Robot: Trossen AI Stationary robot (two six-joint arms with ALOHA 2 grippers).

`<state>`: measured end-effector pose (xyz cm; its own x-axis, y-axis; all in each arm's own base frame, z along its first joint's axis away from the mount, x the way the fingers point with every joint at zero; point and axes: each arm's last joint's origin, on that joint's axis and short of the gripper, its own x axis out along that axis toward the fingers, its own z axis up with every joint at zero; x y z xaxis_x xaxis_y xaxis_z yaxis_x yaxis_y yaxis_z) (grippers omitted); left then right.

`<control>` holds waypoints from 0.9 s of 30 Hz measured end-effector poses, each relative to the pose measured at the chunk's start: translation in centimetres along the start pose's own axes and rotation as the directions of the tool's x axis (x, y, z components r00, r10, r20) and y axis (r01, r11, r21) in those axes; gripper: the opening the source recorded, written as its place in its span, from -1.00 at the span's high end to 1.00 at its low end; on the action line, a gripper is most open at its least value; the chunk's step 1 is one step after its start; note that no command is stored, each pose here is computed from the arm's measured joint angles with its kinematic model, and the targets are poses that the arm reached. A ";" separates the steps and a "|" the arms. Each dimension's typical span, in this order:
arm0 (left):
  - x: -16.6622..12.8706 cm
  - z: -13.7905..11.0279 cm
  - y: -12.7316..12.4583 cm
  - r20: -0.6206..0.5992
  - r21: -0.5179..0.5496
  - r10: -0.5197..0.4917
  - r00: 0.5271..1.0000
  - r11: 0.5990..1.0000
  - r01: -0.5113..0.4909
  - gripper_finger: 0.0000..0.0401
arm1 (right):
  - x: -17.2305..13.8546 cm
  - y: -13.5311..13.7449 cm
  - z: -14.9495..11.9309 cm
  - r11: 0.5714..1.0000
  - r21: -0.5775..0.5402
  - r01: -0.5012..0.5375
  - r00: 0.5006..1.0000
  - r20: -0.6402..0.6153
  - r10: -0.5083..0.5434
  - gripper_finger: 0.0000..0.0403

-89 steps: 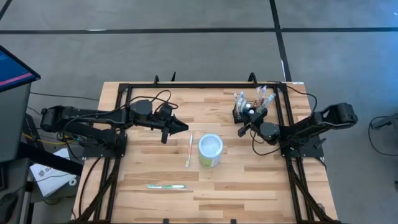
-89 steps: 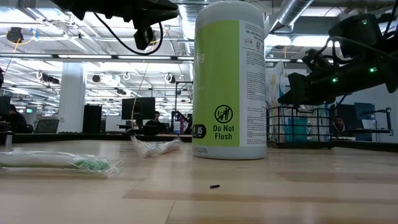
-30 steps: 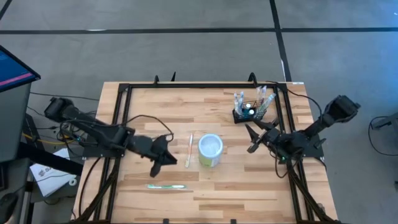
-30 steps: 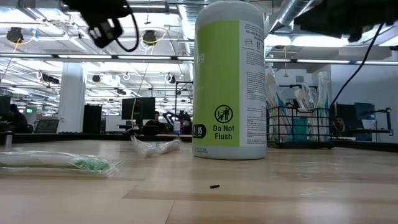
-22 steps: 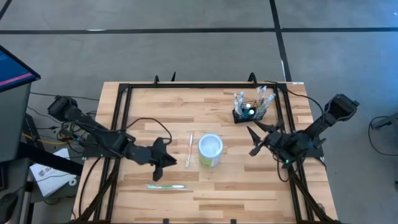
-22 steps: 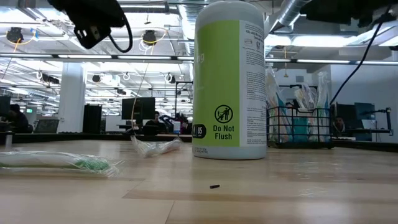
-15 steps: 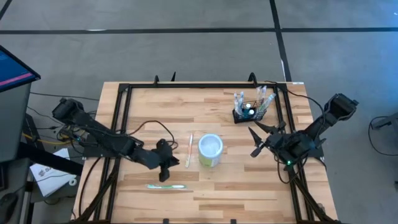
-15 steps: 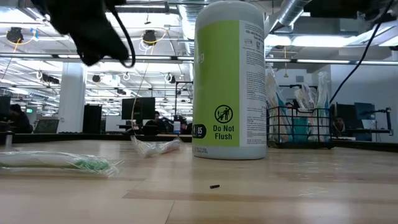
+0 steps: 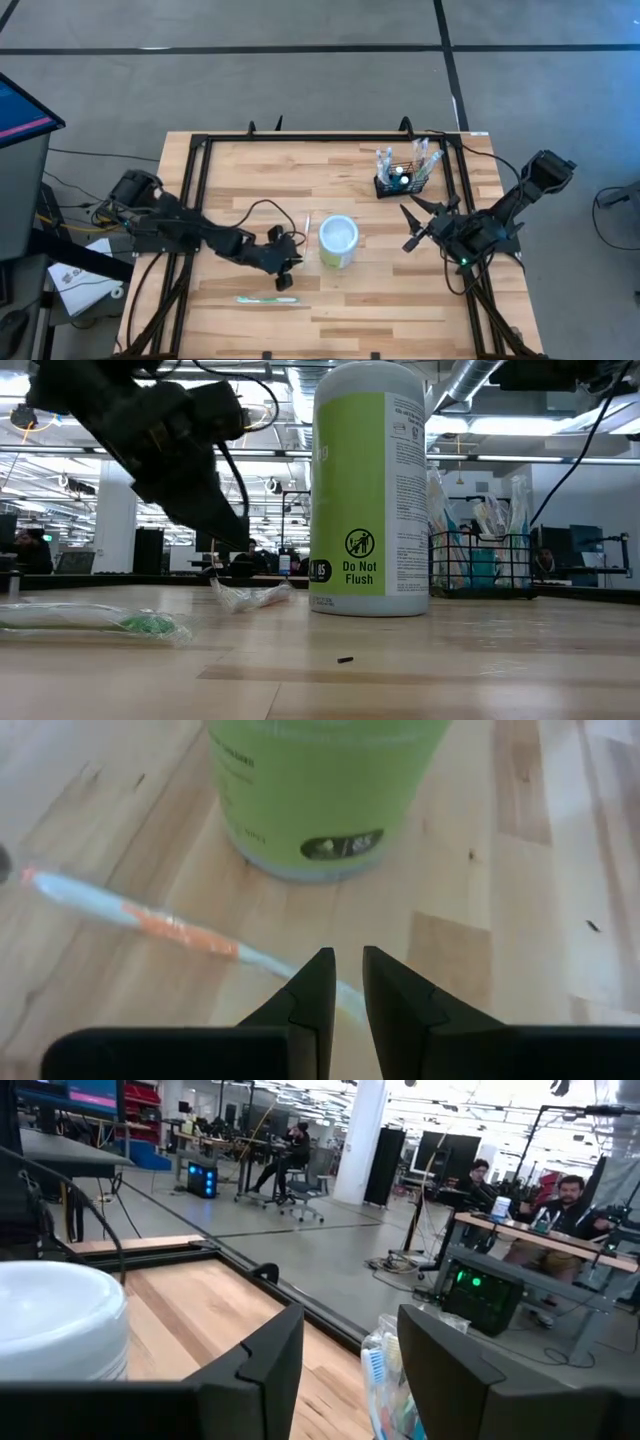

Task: Pick & Place toothbrushing station
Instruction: Put the orange toothbrush into the wire organizer

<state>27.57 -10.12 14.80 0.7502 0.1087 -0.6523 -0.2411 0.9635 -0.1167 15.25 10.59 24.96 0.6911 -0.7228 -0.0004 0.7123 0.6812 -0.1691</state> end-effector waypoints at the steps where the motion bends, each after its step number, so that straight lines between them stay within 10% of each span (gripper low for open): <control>1: 0.3 0.1 0.1 0.010 0.007 0.002 1.000 1.000 -0.002 0.76 | 0.0 0.0 0.0 1.000 -0.003 0.000 1.000 0.000 0.000 0.23; 27: 5.4 -0.2 4.2 -0.008 0.025 0.139 0.990 0.990 -0.139 0.76 | 0.0 0.2 -0.2 1.000 -0.027 0.000 1.000 0.000 0.000 0.23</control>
<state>30.42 -5.50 10.62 0.7041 0.2398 -0.6684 -0.3279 0.9447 -0.0064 15.39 10.72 24.69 0.6913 -0.7226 -0.0002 0.7085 0.6779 -0.1959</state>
